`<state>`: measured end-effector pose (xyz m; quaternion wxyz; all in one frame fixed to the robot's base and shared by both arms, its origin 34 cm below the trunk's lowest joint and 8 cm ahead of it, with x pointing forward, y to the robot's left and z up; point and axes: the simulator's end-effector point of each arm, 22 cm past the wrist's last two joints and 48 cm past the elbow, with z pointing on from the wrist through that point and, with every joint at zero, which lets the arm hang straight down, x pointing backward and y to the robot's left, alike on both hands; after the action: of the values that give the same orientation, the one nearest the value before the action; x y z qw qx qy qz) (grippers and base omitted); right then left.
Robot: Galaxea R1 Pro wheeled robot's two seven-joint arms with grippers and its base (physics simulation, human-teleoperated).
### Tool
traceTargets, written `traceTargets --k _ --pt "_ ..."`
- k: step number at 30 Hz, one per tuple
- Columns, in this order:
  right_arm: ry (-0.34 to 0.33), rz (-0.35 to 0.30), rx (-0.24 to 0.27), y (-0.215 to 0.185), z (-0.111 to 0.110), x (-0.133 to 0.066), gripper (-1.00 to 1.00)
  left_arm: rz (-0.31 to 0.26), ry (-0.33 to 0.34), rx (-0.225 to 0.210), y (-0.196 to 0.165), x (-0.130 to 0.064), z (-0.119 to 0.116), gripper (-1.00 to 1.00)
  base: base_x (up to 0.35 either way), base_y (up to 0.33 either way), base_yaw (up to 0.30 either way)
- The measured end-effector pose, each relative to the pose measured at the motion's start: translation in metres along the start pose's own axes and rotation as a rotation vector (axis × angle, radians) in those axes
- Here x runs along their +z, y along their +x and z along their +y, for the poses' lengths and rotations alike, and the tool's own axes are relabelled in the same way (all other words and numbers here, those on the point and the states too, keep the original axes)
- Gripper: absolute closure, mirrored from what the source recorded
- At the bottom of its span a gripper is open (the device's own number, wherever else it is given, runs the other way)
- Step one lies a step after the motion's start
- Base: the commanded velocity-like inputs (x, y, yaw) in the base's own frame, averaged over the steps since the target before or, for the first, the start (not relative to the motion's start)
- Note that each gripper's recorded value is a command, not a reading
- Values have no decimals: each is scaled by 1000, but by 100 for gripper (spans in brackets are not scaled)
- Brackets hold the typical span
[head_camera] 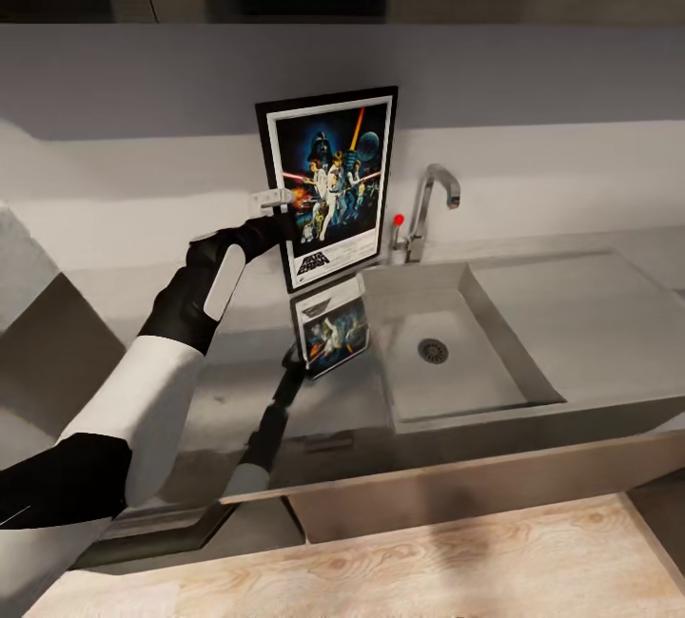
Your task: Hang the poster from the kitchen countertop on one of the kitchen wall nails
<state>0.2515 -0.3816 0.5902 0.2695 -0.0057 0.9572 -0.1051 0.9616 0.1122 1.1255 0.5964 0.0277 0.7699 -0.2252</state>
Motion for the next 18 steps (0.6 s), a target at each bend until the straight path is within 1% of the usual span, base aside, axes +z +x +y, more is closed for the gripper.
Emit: traceTargets --k 8,18 --pt "0 0 0 0 0 0 -100 -1 1 0 0 0 0 100 -207 202 0" --pt "0 -3 0 -1 0 0 -100 -16 7 6 -8 -2 -4 100 -25 22 0"
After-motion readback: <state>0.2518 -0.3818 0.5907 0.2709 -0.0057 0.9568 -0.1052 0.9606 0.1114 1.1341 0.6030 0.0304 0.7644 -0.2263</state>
